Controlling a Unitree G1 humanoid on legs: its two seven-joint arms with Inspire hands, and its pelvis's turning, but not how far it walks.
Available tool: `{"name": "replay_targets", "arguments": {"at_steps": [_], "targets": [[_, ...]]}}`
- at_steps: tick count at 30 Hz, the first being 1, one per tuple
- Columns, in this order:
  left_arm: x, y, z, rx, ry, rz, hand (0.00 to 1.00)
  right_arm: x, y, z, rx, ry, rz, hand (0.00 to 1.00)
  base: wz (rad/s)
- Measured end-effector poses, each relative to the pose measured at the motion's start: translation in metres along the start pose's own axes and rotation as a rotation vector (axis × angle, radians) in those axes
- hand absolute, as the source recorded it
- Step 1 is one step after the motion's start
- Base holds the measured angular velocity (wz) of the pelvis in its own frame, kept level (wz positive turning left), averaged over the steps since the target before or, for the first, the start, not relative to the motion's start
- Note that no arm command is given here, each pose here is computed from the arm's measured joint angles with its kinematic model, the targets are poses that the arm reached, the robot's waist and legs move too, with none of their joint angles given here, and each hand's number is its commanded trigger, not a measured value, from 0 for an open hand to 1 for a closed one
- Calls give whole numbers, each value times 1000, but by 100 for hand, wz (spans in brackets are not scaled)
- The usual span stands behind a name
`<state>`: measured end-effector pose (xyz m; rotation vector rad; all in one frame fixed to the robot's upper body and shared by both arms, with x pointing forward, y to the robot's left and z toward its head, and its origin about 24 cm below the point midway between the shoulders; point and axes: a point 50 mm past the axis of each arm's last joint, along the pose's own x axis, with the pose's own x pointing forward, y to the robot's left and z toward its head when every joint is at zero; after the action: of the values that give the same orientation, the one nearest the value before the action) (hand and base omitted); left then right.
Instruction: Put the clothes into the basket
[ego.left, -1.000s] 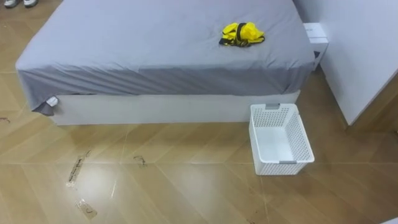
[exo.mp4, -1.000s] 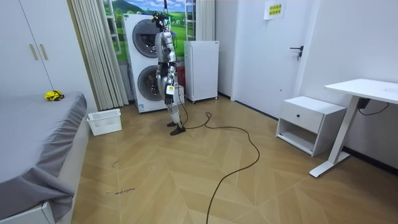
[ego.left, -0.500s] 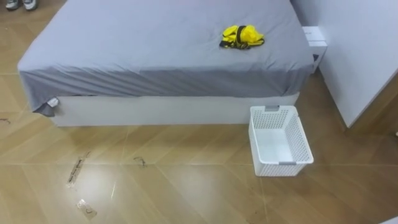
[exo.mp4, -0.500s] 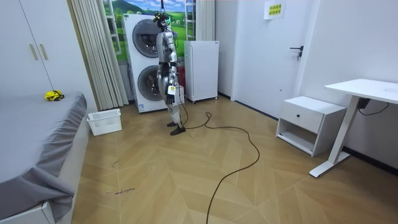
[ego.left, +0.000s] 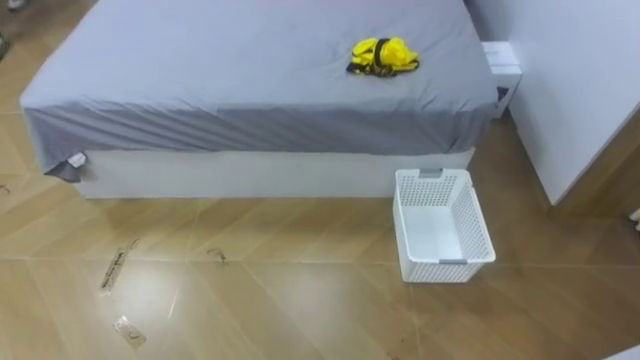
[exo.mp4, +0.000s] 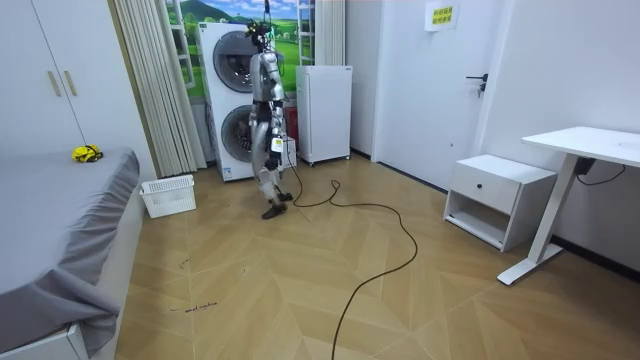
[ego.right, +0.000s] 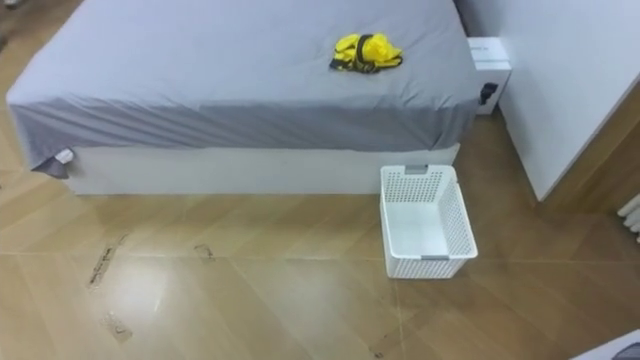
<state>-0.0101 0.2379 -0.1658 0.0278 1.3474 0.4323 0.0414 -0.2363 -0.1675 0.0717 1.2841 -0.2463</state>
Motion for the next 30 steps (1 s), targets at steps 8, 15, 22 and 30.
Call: {"name": "replay_targets", "arguments": {"at_steps": [8,15,22,30], "targets": [[1,-5,4,9,-8,-5,0,0,1,8,-34,-39,-12,0,-17],[7,-9,58,1,-167,13,0,1,1,25,-24,-108,-41,0,-2],[4,-34,83,63,-259,-59,0,-1,17,59,-10,-251,-24,0,44],[2,-17,49,80,-197,-55,0,-27,39,146,-20,-624,-24,0,12]]}}
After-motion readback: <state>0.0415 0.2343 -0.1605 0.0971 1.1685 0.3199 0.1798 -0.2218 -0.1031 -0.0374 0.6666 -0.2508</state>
